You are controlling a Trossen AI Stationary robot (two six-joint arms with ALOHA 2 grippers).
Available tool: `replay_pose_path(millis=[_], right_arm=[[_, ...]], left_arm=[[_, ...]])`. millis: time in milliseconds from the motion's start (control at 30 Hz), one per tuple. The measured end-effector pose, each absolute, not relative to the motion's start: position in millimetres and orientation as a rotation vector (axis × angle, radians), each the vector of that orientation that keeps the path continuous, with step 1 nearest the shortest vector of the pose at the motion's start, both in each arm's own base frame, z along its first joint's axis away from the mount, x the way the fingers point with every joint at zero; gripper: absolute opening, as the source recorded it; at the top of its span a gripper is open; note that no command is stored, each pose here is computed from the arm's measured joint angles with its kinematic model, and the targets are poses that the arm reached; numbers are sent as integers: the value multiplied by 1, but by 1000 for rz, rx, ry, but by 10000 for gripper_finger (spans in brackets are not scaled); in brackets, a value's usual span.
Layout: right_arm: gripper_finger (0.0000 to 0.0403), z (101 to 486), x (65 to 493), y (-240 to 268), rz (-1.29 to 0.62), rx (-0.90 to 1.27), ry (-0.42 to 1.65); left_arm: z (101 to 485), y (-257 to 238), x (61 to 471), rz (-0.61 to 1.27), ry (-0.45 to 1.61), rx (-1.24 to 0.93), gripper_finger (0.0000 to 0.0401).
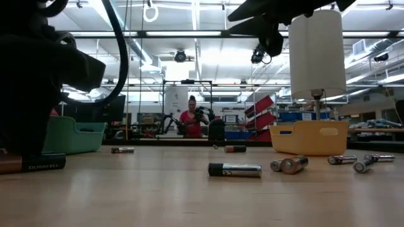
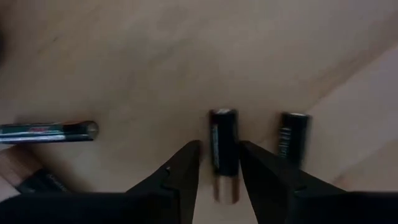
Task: Sort batteries
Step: Put the black battery into the green bin
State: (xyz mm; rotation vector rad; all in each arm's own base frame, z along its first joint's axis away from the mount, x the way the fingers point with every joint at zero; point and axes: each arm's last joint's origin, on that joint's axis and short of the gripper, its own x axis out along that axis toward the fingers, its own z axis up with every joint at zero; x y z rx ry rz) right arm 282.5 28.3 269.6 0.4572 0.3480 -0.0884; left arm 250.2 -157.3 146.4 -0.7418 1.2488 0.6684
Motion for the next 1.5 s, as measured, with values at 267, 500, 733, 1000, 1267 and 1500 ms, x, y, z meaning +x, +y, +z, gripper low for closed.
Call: replay_pose_path(millis=[267, 500, 733, 1000, 1267, 1500], right_arm=[[122, 270, 282, 32, -75, 456, 344], [122, 270, 282, 32, -75, 456, 344], [122, 272, 283, 31, -92, 450, 320], [122, 273, 283, 30, -92, 440, 314], [122, 272, 283, 30, -94, 440, 315], [124, 267, 281, 29, -115, 511, 376]], left_arm=[[136, -153, 245, 653, 1254, -763, 93], [133, -150, 241, 652, 1264, -760, 53], [145, -146, 242, 704, 1229, -731, 53], [149, -139, 249, 739, 1173, -718, 54], [151, -129, 261, 762, 1048, -752, 56], [167, -120, 282, 695, 805, -807, 57]])
